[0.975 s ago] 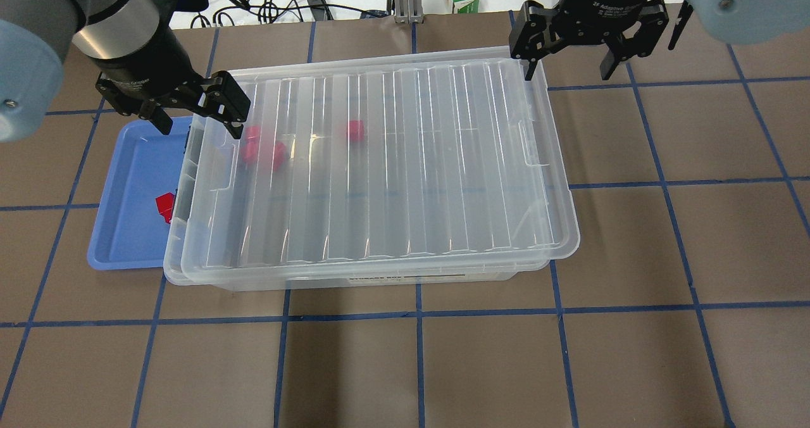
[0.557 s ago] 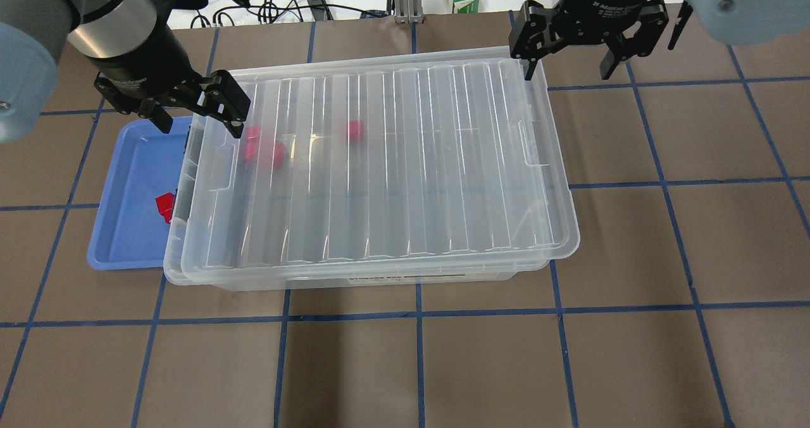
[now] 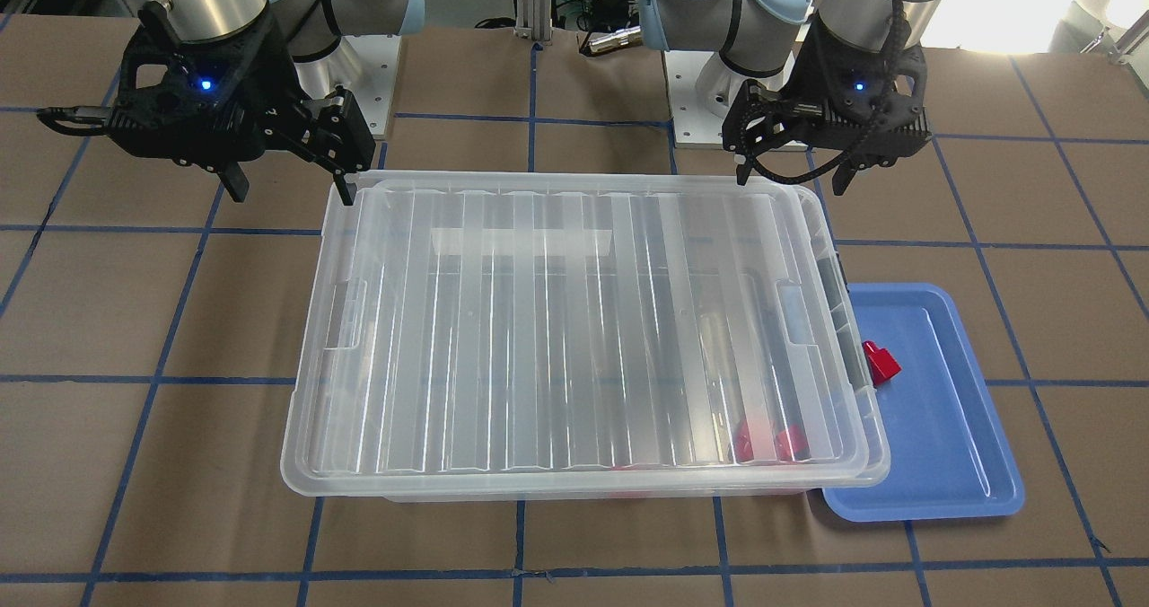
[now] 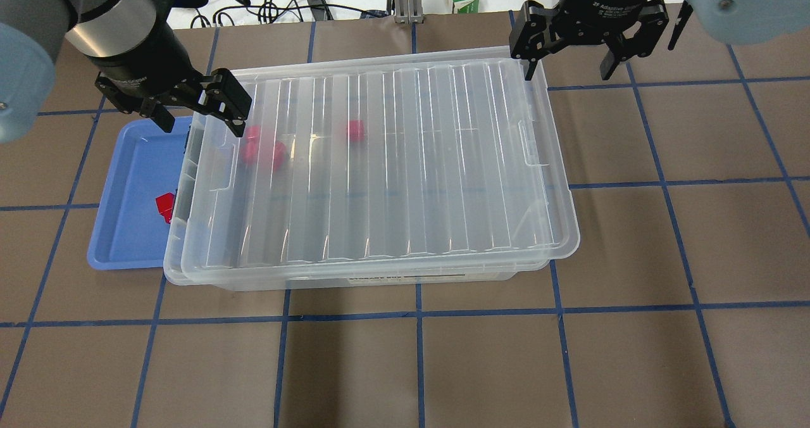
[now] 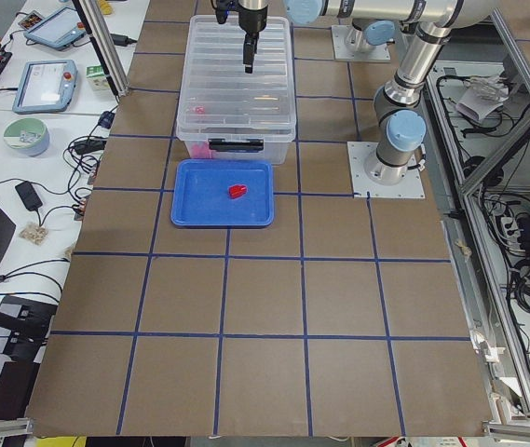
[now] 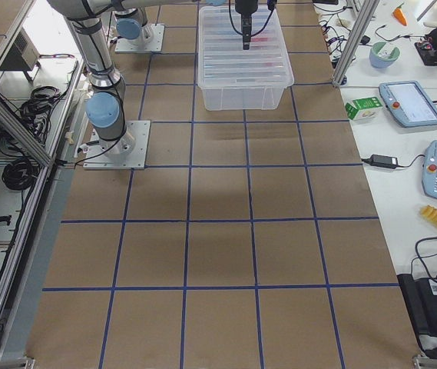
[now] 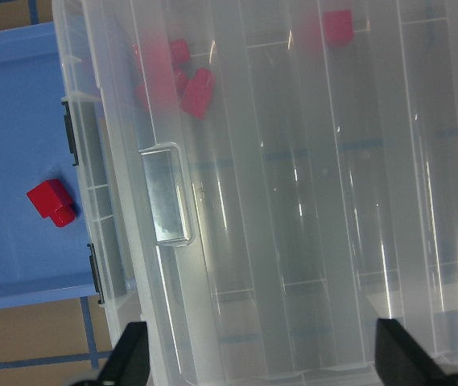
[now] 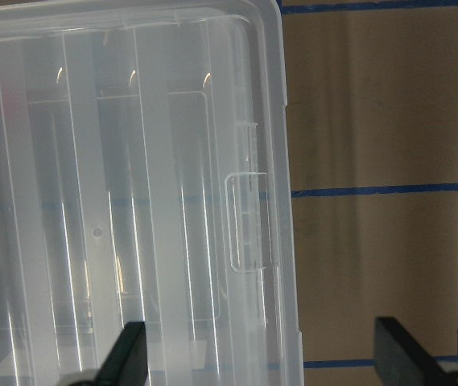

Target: Place red block in blue tray from box

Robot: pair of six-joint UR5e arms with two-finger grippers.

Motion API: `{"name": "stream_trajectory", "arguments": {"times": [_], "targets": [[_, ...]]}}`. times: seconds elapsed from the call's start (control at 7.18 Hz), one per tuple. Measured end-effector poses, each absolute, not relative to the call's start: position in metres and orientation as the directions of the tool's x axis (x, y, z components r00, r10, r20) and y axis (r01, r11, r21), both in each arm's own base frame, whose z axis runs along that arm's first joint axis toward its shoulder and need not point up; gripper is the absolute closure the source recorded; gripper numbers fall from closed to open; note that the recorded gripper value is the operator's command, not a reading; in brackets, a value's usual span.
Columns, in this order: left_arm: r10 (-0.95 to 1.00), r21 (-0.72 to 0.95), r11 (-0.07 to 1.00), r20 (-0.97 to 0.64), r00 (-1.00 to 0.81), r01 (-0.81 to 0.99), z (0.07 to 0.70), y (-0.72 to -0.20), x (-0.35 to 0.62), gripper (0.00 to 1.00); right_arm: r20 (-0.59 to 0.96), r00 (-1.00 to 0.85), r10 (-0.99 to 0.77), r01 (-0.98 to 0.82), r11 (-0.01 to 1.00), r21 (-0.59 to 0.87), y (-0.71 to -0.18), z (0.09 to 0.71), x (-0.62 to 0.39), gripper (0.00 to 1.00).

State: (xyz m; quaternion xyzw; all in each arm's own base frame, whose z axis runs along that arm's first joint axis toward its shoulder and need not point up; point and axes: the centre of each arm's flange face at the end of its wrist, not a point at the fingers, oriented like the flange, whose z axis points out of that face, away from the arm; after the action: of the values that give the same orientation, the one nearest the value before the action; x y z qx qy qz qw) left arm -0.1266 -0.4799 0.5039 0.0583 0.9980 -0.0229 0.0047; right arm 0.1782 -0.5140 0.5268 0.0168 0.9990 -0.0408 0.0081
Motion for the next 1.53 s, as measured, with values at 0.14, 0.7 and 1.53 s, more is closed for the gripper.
{"name": "stream_trajectory", "arguments": {"times": [0.14, 0.7, 1.53], "targets": [[0.119, -0.046, 0.992, -0.012, -0.993, 0.119, 0.504, -0.480, -0.127, 0.00, -0.017, -0.999, 0.033, 0.034, 0.996, -0.081, -0.514, 0.527, 0.178, 0.00], [0.129, -0.045, 0.991, -0.010, -0.992, 0.129, 0.504, -0.479, -0.127, 0.00, -0.017, -0.999, 0.036, 0.037, 0.996, -0.081, -0.514, 0.528, 0.175, 0.00], [0.104, -0.030, 0.994, -0.005, -0.995, 0.104, 0.519, -0.488, -0.125, 0.00, -0.017, -0.999, 0.039, 0.040, 0.996, -0.080, -0.514, 0.528, 0.174, 0.00]]}}
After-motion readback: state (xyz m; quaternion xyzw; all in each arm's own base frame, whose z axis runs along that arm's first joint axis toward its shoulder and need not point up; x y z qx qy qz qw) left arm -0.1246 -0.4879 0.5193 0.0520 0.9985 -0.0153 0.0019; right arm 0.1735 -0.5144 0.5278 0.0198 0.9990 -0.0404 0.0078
